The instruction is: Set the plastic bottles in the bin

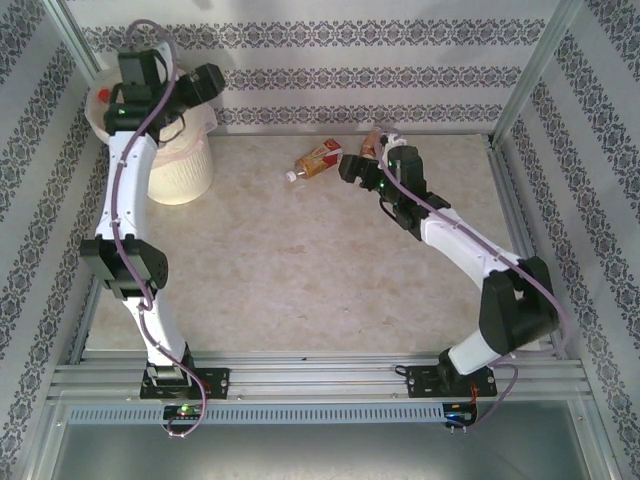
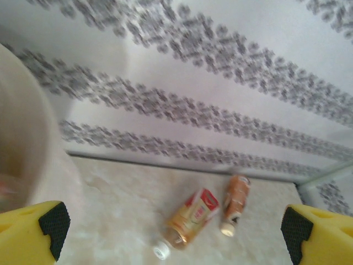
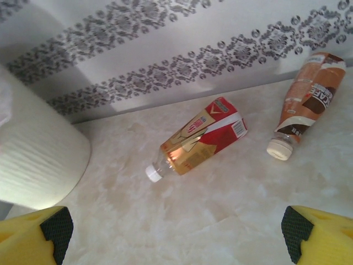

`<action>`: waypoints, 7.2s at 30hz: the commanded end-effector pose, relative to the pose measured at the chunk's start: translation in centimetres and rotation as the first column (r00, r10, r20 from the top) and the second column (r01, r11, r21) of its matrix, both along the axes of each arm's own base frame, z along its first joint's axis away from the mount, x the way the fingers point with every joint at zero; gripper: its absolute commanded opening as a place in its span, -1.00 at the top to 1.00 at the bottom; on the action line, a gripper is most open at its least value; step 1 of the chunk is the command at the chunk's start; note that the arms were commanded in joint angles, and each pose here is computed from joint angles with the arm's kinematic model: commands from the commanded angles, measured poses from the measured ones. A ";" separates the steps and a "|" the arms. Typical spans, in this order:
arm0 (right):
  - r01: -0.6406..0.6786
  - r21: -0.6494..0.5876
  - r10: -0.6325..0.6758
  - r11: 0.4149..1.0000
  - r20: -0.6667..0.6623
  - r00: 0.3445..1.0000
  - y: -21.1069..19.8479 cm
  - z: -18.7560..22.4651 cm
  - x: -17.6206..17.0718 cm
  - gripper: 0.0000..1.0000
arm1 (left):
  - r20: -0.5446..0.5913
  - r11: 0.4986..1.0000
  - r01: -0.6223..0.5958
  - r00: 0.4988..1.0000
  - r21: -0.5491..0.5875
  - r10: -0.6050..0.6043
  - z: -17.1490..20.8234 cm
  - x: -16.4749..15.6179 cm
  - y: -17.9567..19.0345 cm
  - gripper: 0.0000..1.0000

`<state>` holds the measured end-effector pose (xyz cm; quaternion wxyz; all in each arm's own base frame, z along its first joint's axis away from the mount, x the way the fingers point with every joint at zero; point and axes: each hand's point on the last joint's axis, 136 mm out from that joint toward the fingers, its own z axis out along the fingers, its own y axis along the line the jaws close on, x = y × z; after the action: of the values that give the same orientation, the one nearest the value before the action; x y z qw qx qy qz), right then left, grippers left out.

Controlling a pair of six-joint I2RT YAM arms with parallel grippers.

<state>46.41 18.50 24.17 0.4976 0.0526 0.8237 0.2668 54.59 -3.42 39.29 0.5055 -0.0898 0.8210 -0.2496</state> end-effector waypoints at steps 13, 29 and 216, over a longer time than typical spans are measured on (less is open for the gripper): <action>0.286 -0.004 -0.273 0.958 -0.312 0.910 -5.1 -7.7 11.5 -0.96 | -0.046 0.947 0.281 0.960 0.155 -0.277 -8.7 -2.3 -14.2 -0.99; 0.307 -0.189 -0.359 0.933 -0.554 0.751 -4.5 -17.9 15.5 -0.53 | -0.125 0.955 0.258 0.962 0.146 -0.241 -14.1 -3.5 -14.2 -0.99; -0.047 -0.044 0.054 0.998 0.174 0.983 -1.9 4.4 -5.3 -0.96 | -0.227 0.929 -0.370 0.905 0.003 0.361 -7.3 3.4 13.6 -0.99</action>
<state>41.07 16.24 28.70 0.5668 -0.0053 0.7829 0.2566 57.73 10.86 36.24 0.5031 -0.2550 0.8174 -0.1168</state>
